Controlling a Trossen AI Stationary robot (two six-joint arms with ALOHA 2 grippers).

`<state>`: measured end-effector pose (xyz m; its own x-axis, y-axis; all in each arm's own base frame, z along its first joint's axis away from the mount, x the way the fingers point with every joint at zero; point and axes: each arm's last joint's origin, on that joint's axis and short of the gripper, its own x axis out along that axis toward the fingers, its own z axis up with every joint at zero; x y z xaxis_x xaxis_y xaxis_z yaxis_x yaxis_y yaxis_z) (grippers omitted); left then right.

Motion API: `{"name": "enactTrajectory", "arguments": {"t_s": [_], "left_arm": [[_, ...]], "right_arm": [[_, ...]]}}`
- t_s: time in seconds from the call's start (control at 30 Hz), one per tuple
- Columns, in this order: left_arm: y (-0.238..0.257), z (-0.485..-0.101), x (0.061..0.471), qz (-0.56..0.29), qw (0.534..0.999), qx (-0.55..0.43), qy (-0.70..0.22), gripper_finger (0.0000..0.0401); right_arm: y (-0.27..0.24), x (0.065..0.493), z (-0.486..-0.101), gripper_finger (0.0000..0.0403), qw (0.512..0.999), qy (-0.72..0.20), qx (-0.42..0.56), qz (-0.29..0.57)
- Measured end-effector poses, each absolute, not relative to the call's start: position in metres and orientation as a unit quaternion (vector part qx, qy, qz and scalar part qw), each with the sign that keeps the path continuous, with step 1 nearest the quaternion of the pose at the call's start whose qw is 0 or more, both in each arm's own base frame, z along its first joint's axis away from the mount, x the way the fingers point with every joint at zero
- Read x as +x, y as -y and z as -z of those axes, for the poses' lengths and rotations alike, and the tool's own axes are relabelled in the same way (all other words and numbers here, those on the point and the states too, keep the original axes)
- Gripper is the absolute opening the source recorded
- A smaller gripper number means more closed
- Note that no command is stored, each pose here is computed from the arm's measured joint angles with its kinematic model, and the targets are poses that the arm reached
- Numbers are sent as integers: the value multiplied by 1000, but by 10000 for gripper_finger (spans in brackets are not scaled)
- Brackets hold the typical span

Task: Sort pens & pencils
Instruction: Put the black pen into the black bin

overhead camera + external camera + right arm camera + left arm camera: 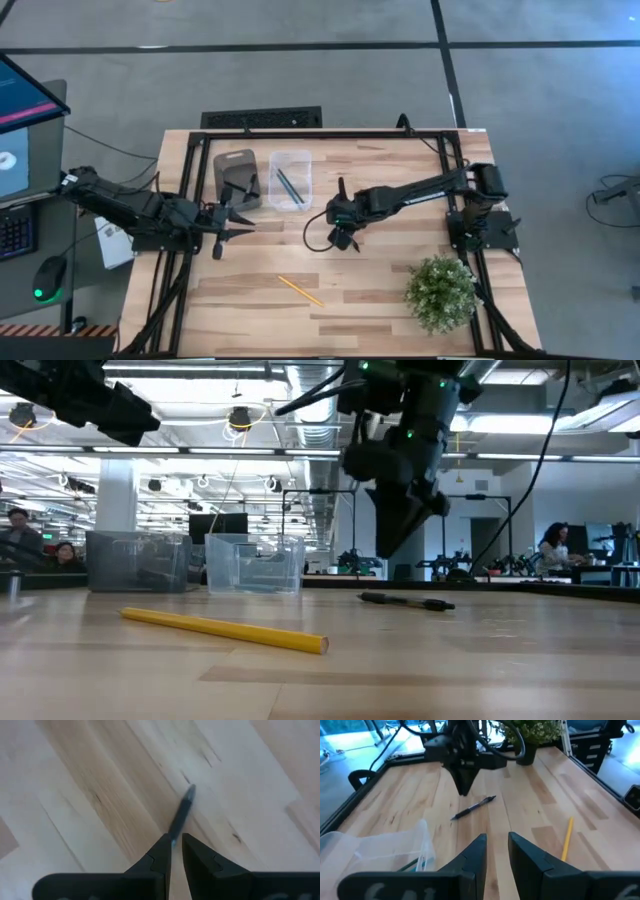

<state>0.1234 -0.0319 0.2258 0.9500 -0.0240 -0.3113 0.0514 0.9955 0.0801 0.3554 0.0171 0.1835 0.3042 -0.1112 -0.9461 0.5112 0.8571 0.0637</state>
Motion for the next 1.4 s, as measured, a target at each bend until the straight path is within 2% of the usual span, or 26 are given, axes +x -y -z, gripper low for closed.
{"name": "enactTrajectory", "arguments": {"t_s": [0.47,0.57,0.8,0.97,1.17,1.4], "left_arm": [[32,-226,123,21,986,55,-157,71],[32,-226,123,21,986,55,-158,71],[32,-225,123,21,985,56,-160,71],[32,-223,122,21,983,59,-174,71],[31,-222,122,20,982,57,-179,71],[31,-222,122,20,982,57,-179,71]], "right_arm": [[-16,367,-168,70,786,-537,215,217],[-15,367,-168,88,786,-537,216,219],[-15,367,-168,161,789,-540,203,210],[-18,366,-168,192,786,-537,217,217],[-20,367,-168,207,791,-541,200,204],[-17,368,-169,201,788,-524,233,225]]}}
